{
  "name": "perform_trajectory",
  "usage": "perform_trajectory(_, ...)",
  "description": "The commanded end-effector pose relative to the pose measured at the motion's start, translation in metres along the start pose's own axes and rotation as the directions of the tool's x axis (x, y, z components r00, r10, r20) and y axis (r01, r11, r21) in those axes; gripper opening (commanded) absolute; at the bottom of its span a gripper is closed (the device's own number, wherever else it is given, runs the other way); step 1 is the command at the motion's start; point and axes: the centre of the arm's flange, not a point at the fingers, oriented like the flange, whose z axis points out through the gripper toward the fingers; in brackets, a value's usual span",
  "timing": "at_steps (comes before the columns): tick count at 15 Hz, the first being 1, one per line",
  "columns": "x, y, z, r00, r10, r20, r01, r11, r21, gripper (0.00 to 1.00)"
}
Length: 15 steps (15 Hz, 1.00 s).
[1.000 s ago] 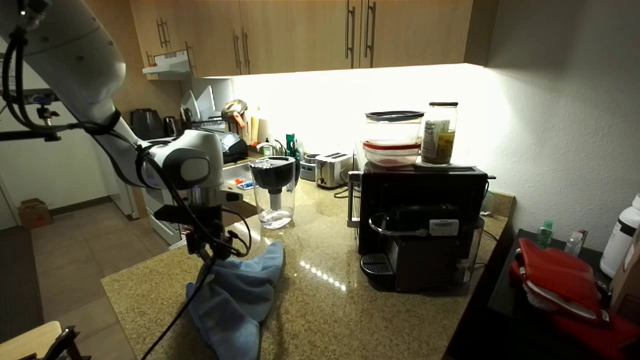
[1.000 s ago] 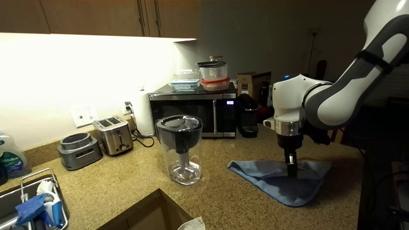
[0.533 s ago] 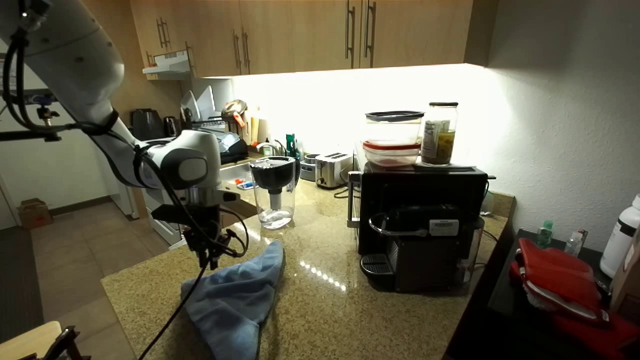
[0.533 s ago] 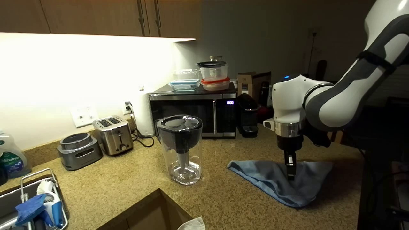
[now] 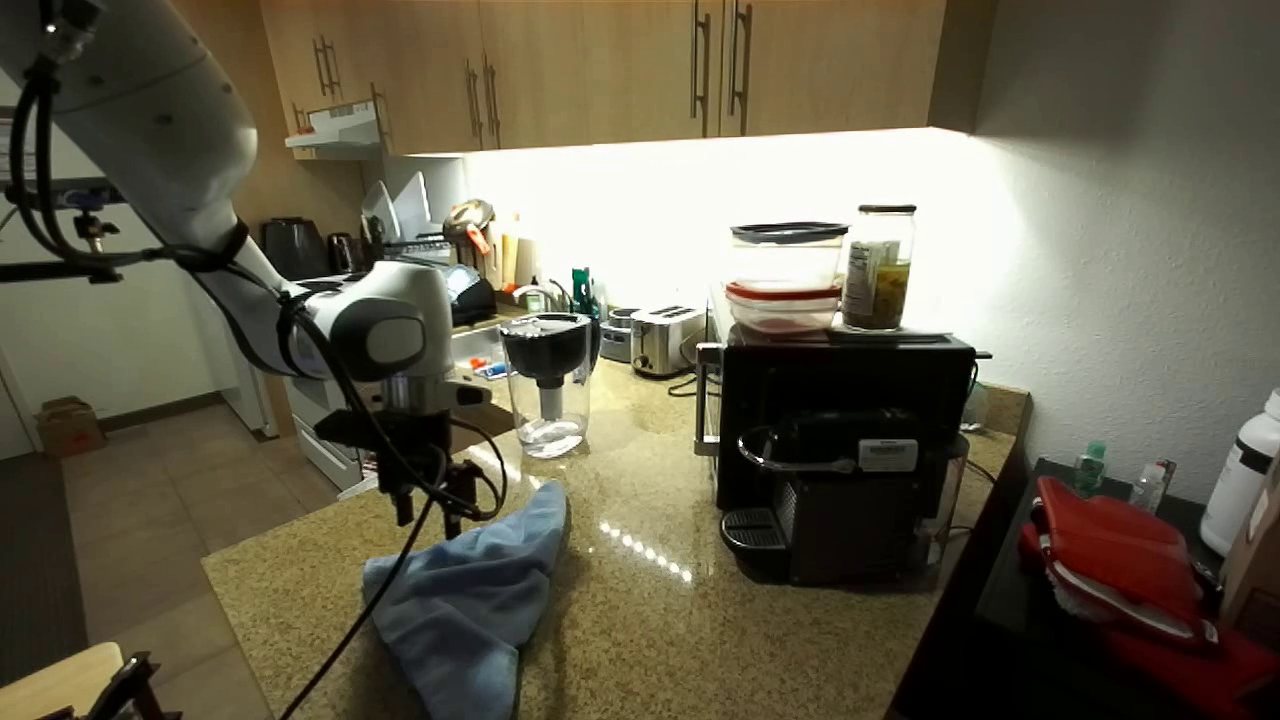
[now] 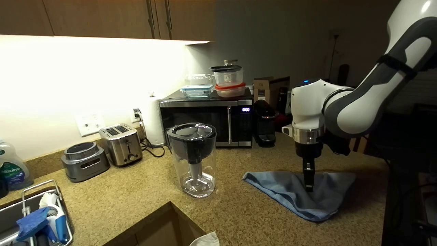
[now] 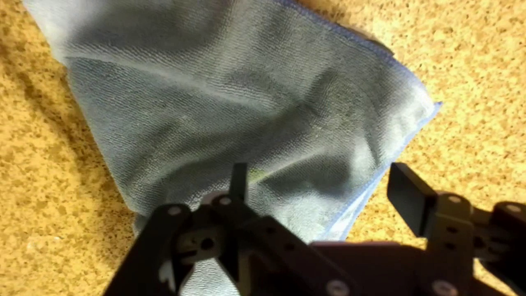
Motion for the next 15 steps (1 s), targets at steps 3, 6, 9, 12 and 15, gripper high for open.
perform_trajectory(3,0.036,0.05,-0.001,0.996,0.092,-0.012,-0.091,0.996,0.019,1.0)
perform_trajectory(6,0.054,0.07,-0.002,0.994,0.112,-0.018,-0.111,0.993,0.029,1.0)
perform_trajectory(9,0.068,0.076,0.0,0.994,0.108,-0.027,-0.107,0.994,0.039,1.0)
perform_trajectory(12,0.083,0.073,0.005,0.995,0.092,-0.049,-0.089,0.994,0.058,1.0)
perform_trajectory(15,0.098,0.07,0.005,0.98,0.19,-0.064,-0.187,0.981,0.059,1.0)
